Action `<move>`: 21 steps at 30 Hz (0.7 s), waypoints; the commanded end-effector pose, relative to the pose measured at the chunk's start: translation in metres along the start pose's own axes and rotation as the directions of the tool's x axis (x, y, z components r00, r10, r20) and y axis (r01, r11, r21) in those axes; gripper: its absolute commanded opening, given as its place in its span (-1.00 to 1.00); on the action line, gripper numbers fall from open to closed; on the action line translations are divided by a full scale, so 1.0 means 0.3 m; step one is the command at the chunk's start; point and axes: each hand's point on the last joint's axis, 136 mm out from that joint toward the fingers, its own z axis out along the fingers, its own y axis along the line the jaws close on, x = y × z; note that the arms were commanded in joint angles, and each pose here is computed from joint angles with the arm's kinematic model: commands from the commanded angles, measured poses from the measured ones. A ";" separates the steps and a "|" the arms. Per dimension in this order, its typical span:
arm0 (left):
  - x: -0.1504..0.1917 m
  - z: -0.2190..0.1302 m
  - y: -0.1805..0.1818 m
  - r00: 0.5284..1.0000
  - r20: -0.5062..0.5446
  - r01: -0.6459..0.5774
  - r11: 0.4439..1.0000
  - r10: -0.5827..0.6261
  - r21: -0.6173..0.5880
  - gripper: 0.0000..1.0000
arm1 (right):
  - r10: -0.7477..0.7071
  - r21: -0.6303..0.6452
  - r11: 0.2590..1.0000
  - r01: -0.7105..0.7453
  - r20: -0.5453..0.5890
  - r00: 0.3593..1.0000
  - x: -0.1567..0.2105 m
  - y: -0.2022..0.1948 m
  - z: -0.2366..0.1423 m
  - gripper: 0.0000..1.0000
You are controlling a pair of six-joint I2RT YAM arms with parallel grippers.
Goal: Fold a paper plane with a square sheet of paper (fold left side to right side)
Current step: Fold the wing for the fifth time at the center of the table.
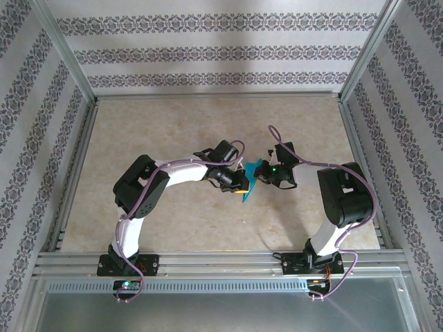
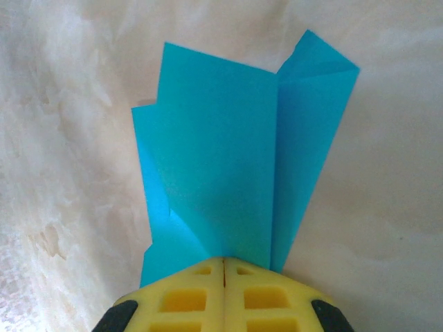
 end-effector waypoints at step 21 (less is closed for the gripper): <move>0.011 0.069 0.045 0.999 -0.033 0.007 0.999 -0.009 -0.040 -0.81 | 0.031 0.114 0.993 -0.022 -0.077 0.997 0.089 -0.101 0.031 -1.00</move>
